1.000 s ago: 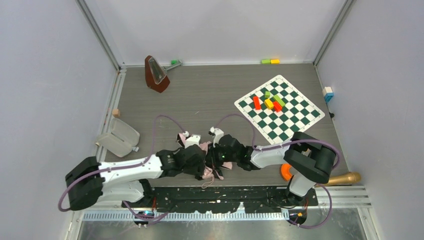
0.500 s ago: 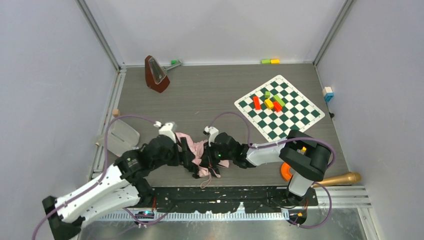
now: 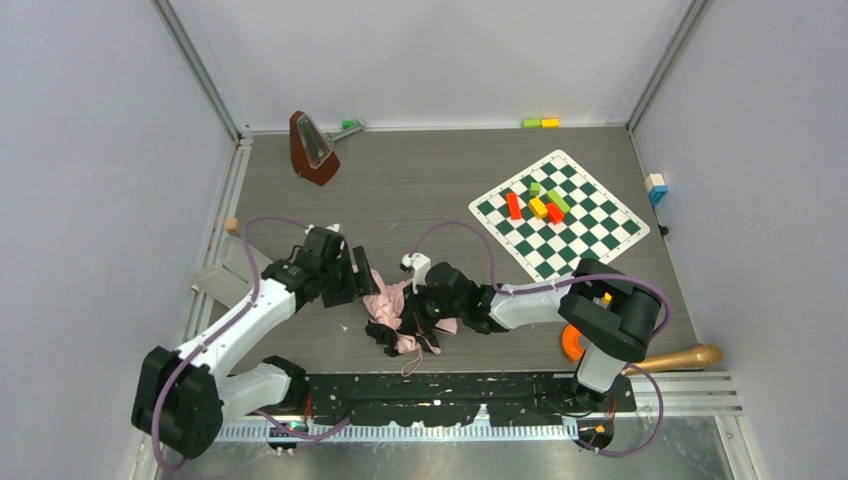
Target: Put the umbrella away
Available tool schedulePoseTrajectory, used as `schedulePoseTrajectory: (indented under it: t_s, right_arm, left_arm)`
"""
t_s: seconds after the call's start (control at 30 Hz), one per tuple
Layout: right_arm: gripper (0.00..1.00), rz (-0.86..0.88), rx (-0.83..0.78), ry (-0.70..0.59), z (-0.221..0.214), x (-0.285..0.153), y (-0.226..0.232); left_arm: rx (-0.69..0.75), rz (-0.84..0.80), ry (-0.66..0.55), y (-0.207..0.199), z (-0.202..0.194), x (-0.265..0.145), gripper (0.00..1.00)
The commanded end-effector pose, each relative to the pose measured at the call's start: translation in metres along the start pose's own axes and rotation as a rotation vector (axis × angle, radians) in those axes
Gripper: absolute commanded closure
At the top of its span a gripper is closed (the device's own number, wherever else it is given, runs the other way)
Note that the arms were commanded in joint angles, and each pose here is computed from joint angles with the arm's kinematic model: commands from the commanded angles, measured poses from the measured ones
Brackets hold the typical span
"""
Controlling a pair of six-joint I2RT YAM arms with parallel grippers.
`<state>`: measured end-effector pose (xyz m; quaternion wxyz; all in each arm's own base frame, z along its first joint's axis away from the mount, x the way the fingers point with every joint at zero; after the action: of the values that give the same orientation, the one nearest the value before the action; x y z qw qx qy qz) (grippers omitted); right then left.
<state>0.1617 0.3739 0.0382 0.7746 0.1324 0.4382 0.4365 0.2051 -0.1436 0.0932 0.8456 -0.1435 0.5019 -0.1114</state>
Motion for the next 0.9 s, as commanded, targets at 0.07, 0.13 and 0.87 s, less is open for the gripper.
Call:
schedulePoseTrajectory:
  t_s: [0.07,0.13,0.87]
  right_arm:
    - [0.95,-0.273,-0.048,0.23,-0.062,-0.017,-0.072]
    - [0.95,-0.256,-0.061,0.23,-0.06,-0.015,-0.069]
    - [0.94,-0.042,-0.249,-0.106,0.019,-0.043,-0.001]
  left_arm:
    - [0.01,-0.097,0.024,-0.02,0.017,0.023,0.28]
    - [-0.027,-0.112,0.096,-0.022,0.007,0.038,0.28]
    - [-0.499,0.166,0.35,-0.015,-0.093,0.023,1.0]
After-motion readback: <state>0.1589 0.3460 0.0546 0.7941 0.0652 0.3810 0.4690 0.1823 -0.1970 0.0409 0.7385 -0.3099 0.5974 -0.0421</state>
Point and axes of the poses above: each gripper's point midway between its finger pads, its own x axis out along the fingers, its own y axis along the line the jaws close on, z = x × y, the point moved 1 cm from there along -x, back along the fingers, and after that the axes turned 10 degrees about x, right-handed, at the moved point
